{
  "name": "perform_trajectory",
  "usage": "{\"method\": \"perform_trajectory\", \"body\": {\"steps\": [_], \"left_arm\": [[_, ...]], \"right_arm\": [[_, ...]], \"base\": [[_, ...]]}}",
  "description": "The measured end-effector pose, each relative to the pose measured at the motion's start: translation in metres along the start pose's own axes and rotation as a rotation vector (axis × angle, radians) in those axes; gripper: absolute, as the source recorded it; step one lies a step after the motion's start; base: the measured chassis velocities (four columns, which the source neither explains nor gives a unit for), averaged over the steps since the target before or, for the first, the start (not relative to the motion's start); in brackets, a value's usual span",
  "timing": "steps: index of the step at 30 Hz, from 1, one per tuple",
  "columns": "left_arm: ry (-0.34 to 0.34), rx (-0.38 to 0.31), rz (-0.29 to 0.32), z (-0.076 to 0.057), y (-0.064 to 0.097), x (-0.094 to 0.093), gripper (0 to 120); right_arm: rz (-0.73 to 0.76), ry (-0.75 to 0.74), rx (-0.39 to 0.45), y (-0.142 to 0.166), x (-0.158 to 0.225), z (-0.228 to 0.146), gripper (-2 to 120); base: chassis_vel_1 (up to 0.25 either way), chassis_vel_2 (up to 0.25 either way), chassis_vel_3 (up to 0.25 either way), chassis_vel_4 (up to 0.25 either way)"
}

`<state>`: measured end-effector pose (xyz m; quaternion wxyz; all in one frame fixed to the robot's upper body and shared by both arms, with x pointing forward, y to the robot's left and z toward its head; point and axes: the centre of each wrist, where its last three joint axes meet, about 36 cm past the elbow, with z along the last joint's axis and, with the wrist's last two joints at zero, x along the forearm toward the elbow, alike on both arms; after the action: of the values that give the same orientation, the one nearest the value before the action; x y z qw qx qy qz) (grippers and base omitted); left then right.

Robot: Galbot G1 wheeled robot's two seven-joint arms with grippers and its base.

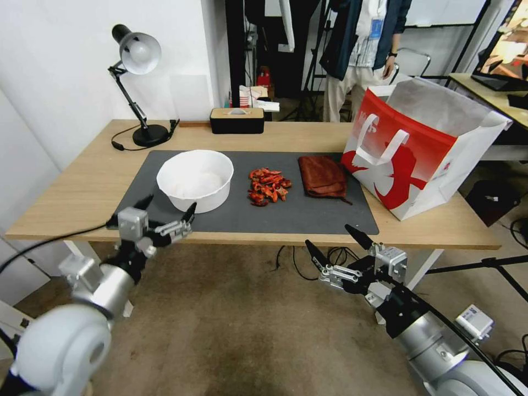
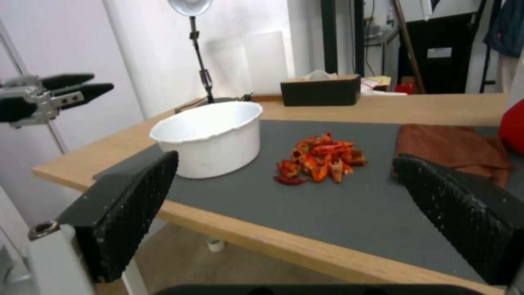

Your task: Sweep shrimp from table into container with towel, then put container into takeout bag.

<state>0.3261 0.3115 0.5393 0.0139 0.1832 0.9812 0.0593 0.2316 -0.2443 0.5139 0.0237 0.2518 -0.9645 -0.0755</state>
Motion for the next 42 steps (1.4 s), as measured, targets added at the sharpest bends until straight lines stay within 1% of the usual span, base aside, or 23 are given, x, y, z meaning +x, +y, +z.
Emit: {"method": "perform_trajectory", "body": {"steps": [7,9,10,12,13,15,16,17,19,21,23,24,26,27,30,32,34,35,36,37,38,40,42], "left_arm": [[0.007,-0.098,0.141,-0.01,0.027,-0.015,100],[0.006,-0.139,0.204,-0.012,0.04,-0.023,100],[0.006,-0.139,0.204,-0.012,0.04,-0.023,100],[0.001,-0.249,0.31,-0.016,0.063,-0.037,100],[0.001,-0.249,0.31,-0.016,0.063,-0.037,100],[0.025,-0.371,0.444,-0.031,0.088,-0.056,100],[0.025,-0.371,0.444,-0.031,0.088,-0.056,100],[0.036,-0.433,0.506,-0.046,0.102,-0.069,100],[0.042,-0.459,0.531,-0.053,0.11,-0.075,100],[0.068,-0.528,0.608,-0.071,0.134,-0.098,100],[0.077,-0.545,0.627,-0.074,0.14,-0.105,100],[0.096,-0.555,0.678,-0.074,0.148,-0.121,100],[0.118,-0.596,0.719,-0.079,0.16,-0.143,100],[0.118,-0.596,0.719,-0.079,0.16,-0.143,100],[0.193,-0.636,0.796,-0.077,0.172,-0.177,100],[0.205,-0.646,0.809,-0.078,0.172,-0.183,100],[0.275,-0.767,0.876,-0.099,0.173,-0.208,100],[0.275,-0.767,0.876,-0.099,0.173,-0.208,100],[0.301,-0.846,0.901,-0.113,0.171,-0.217,100],[0.319,-0.883,0.917,-0.12,0.17,-0.22,100],[0.319,-0.883,0.917,-0.12,0.17,-0.22,100],[0.384,-0.974,0.969,-0.128,0.162,-0.228,100],[0.409,-1.0,0.989,-0.129,0.158,-0.231,100]], "right_arm": [[0.006,0.003,-0.001,0.0,0.001,0.0,100],[0.007,0.006,0.001,0.0,0.002,0.0,100],[0.007,0.006,0.001,0.0,0.002,0.0,100],[0.007,0.01,0.006,0.0,0.002,0.0,100],[0.007,0.01,0.006,0.0,0.002,0.0,100],[0.007,0.013,0.009,-0.001,0.002,0.0,100],[0.007,0.013,0.009,-0.001,0.002,0.0,100],[0.008,0.015,0.01,-0.001,0.003,0.001,100],[0.01,0.016,0.01,0.0,0.003,0.001,100],[0.013,0.02,0.013,0.001,0.003,0.002,100],[0.015,0.021,0.012,0.001,0.004,0.002,100],[0.018,0.024,0.012,0.001,0.004,0.003,100],[0.022,0.026,0.013,0.001,0.006,0.003,100],[0.022,0.026,0.013,0.001,0.006,0.003,100],[0.031,0.035,0.014,0.0,0.008,0.004,100],[0.033,0.037,0.014,0.0,0.009,0.004,100],[0.047,0.04,0.013,0.0,0.013,0.006,100],[0.047,0.04,0.013,0.0,0.013,0.006,100],[0.054,0.042,0.011,0.001,0.015,0.007,100],[0.058,0.044,0.01,0.001,0.015,0.007,100],[0.058,0.044,0.01,0.001,0.015,0.007,100],[0.071,0.039,0.006,0.003,0.017,0.009,100],[0.076,0.038,0.003,0.004,0.018,0.011,100]], "base": [[0.0,0.0,0.0,0.0],[0.0,0.0,0.0,0.0],[0.0,0.0,0.0,0.0],[0.0,0.0,0.0,0.0],[0.0,0.0,0.0,0.0],[0.0,0.0,0.0,0.0],[0.0,0.0,0.0,0.0],[0.0,0.0,0.0,0.0],[0.0,0.0,0.0,0.0],[0.0,0.0,0.0,0.0],[0.0,0.0,0.0,0.0],[0.0,0.0,0.0,0.0],[0.0,0.0,0.0,0.0],[0.0,0.0,0.0,0.0],[0.0,0.0,0.0,0.0],[0.0,0.0,0.0,0.0],[0.0,0.0,0.0,0.0],[0.0,0.0,0.0,0.0],[0.0,0.0,0.0,0.0],[0.0,0.0,0.0,0.0],[0.0,0.0,0.0,0.0],[0.0,0.0,0.0,0.0],[0.0,0.0,0.0,0.0]]}}
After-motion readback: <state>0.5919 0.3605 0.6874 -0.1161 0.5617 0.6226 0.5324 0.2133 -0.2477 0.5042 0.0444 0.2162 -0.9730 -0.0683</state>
